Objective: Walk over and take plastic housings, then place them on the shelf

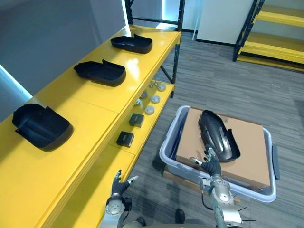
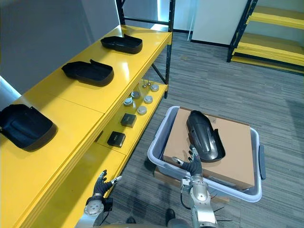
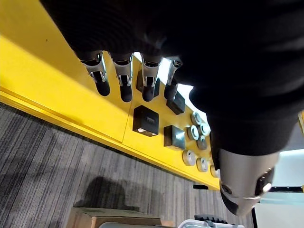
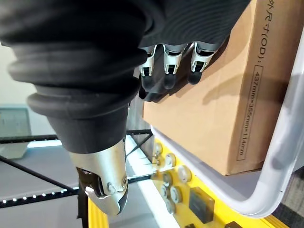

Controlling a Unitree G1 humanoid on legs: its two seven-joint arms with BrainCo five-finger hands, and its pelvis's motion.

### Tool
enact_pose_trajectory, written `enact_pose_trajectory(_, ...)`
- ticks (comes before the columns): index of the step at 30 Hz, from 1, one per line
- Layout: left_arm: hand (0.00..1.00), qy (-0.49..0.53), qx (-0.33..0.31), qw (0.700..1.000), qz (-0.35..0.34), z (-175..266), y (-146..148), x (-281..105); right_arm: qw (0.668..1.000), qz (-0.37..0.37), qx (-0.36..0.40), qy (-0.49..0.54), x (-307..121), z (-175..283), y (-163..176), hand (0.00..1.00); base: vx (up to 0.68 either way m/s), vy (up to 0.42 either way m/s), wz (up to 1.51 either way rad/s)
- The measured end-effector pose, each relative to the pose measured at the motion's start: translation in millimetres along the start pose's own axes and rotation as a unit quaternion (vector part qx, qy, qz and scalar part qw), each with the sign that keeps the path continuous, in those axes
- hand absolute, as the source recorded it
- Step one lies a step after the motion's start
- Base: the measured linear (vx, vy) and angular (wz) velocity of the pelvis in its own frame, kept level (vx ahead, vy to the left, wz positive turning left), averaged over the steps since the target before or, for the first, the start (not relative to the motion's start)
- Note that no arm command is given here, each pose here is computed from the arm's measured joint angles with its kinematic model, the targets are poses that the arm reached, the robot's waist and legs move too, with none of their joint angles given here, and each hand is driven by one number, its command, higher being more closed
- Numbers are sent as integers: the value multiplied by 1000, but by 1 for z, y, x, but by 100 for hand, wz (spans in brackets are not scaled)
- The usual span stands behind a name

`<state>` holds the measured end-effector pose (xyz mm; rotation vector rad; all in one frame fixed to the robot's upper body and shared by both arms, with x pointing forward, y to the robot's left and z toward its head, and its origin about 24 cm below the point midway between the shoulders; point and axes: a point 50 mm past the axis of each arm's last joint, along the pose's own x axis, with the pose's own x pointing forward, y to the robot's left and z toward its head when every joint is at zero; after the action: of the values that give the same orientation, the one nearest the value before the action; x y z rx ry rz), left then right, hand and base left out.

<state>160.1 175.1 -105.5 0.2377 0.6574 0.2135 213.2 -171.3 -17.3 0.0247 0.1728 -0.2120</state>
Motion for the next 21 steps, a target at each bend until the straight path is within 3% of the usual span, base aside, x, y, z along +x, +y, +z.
enact_pose_trajectory(10, 0, -4, -4, 1000, 15, 5, 8, 5, 998, -41, -50, -26, 0, 9, -15, 0, 57, -43, -73)
enact_pose_trajectory(16, 0, 2, 0, 1000, -10, 2, -4, 4, 990, -123, -60, -19, -8, 6, -49, 0, 27, -30, -24)
enact_pose_trajectory(21, 0, 28, -2, 999, -21, -14, -9, -6, 984, -158, -56, -63, 6, 28, -56, 0, 76, 56, -53)
